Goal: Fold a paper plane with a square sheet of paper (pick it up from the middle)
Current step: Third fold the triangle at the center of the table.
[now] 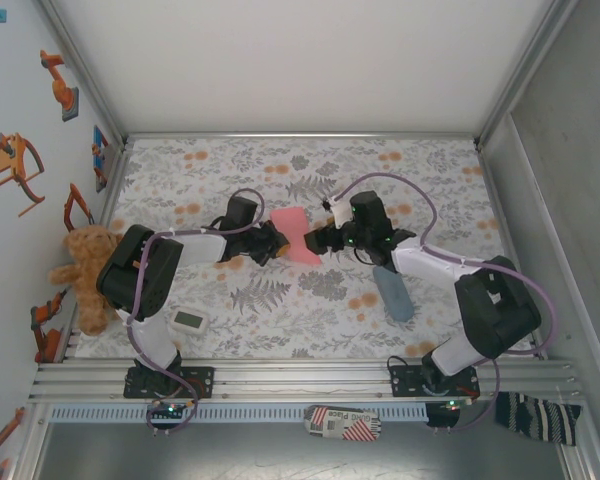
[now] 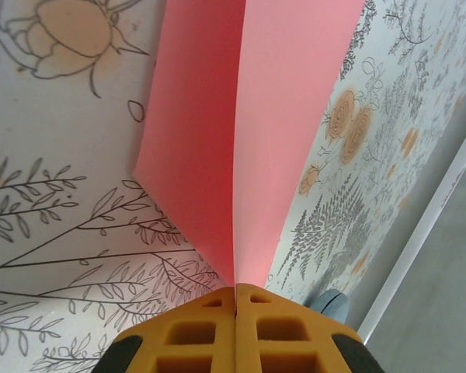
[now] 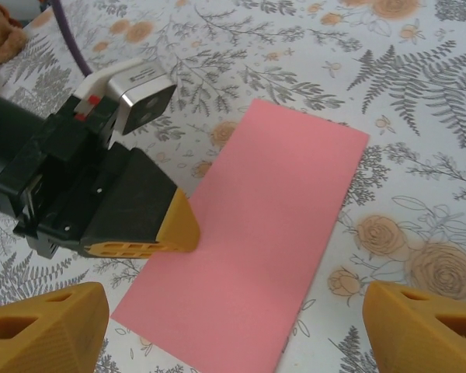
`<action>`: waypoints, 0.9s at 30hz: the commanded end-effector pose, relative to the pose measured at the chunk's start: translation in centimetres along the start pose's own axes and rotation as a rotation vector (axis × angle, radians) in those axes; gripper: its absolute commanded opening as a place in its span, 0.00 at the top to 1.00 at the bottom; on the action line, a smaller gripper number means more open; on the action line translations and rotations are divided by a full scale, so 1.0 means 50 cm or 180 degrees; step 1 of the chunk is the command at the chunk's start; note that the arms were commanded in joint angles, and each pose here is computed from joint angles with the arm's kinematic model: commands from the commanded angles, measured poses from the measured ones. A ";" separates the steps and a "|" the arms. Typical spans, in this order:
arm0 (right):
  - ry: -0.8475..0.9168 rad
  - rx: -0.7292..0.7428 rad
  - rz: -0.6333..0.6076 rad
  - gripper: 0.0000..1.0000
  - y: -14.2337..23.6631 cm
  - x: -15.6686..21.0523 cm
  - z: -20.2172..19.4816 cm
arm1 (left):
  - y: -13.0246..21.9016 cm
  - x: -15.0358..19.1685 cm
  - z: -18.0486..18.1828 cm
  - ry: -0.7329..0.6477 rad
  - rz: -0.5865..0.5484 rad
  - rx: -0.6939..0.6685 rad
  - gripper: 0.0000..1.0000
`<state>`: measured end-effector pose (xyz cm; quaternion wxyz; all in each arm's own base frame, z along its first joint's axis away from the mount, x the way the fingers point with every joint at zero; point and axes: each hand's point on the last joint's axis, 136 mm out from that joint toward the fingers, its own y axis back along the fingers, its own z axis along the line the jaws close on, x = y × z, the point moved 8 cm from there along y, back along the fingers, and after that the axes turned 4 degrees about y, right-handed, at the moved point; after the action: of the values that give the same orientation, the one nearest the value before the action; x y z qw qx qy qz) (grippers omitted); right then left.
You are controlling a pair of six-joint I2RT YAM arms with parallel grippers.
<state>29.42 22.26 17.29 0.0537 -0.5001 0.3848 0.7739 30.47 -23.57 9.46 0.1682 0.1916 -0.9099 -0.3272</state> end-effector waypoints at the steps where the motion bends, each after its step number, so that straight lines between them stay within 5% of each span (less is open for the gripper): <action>1: 0.0194 0.0097 -0.0010 0.19 -0.003 0.018 -0.001 | 0.013 0.004 -0.018 0.0026 0.0034 0.0016 0.98; 14: 0.0796 0.0136 0.0470 0.22 -0.030 0.099 0.040 | 0.008 -0.005 -0.008 0.0111 0.0104 -0.0020 0.98; 27: 0.1405 -0.0010 0.0330 0.32 -0.073 0.128 0.067 | 0.008 -0.009 -0.022 0.0184 0.0214 0.0004 0.98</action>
<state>24.97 24.17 10.37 -0.0785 -0.5971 0.4176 0.6804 31.01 -23.57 10.19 0.1919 0.1768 -0.9117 -0.3175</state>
